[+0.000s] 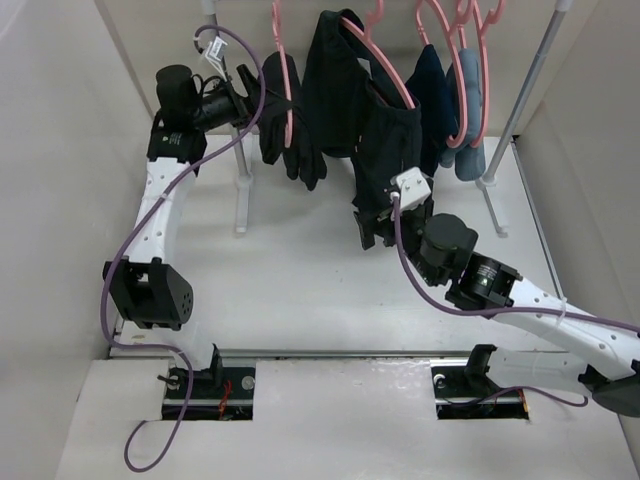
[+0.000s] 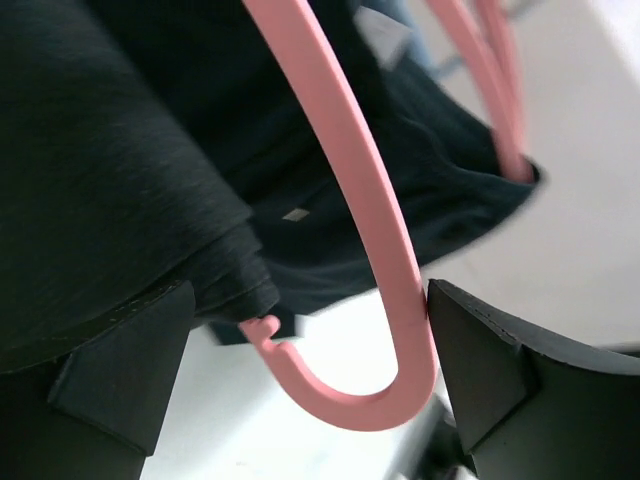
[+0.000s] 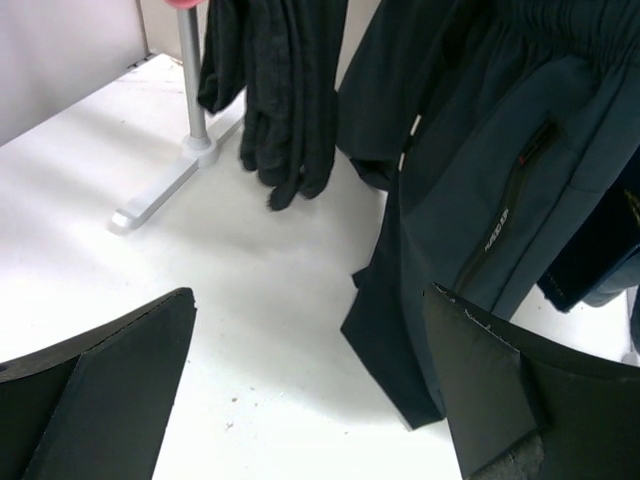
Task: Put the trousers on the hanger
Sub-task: Place the hanger at the clothesline, then reset both arms
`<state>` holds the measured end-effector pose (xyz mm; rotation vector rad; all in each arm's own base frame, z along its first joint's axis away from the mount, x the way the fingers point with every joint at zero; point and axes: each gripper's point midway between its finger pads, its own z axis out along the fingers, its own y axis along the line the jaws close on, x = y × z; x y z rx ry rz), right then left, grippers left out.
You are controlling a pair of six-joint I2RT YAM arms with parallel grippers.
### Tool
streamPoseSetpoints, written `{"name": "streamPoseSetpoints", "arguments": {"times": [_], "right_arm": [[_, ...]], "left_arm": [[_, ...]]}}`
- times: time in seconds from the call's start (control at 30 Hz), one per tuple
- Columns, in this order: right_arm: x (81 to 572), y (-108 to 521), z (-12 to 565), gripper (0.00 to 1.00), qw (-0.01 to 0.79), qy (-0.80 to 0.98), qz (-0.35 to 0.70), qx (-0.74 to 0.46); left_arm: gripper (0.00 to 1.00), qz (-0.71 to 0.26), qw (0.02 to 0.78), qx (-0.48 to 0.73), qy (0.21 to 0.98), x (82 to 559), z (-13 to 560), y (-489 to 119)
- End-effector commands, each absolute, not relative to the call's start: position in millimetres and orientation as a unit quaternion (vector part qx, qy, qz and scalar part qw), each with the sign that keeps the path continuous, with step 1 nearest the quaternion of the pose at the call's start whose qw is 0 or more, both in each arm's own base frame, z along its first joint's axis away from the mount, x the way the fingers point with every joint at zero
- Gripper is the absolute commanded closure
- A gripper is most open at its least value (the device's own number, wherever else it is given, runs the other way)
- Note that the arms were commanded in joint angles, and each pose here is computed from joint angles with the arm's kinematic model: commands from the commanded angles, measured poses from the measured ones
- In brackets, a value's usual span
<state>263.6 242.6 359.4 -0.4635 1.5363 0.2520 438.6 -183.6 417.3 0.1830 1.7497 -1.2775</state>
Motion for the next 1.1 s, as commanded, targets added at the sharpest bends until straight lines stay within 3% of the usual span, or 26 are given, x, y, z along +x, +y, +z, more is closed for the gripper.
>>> {"name": "streamPoseSetpoints", "arguments": {"times": [0.0, 0.23, 0.5, 0.63, 0.67, 0.73, 0.77, 0.9, 1.07], "right_arm": [[257, 239, 361, 0.0, 0.684, 0.688, 0.129, -0.203], [257, 229, 340, 0.0, 0.648, 0.73, 0.105, -0.19], [266, 190, 259, 0.0, 0.578, 0.801, 0.107, -0.112], [263, 144, 258, 0.0, 0.58, 0.806, 0.11, -0.036], [261, 134, 255, 0.0, 0.578, 0.809, 0.1, -0.028], [256, 104, 252, 0.0, 0.57, 0.817, 0.079, 0.01], [254, 92, 250, 0.0, 0.568, 0.82, 0.066, 0.028], [246, 44, 226, 0.0, 0.536, 0.84, -0.002, 0.08], [241, 21, 203, 0.0, 0.511, 0.851, -0.029, 0.115]], "left_arm": [[0.0, -0.367, 0.53, 0.057, 0.762, 443, 419, -143], [0.0, -0.225, 0.54, 0.039, 0.81, 438, 396, -99], [0.0, -0.082, 0.588, 0.047, 0.804, 379, 412, -49], [0.0, 0.003, 0.594, 0.04, 0.803, 338, 399, -17], [0.0, 0.027, 0.566, 0.025, 0.823, 332, 362, -6], [0.0, 0.047, 0.585, 0.007, 0.809, 307, 352, 6], [0.0, 0.061, 0.55, -0.008, 0.833, 300, 305, 13], [0.0, 0.096, 0.523, -0.035, 0.846, 287, 237, 30], [0.0, 0.111, 0.533, -0.087, 0.834, 301, 206, 42]]}}
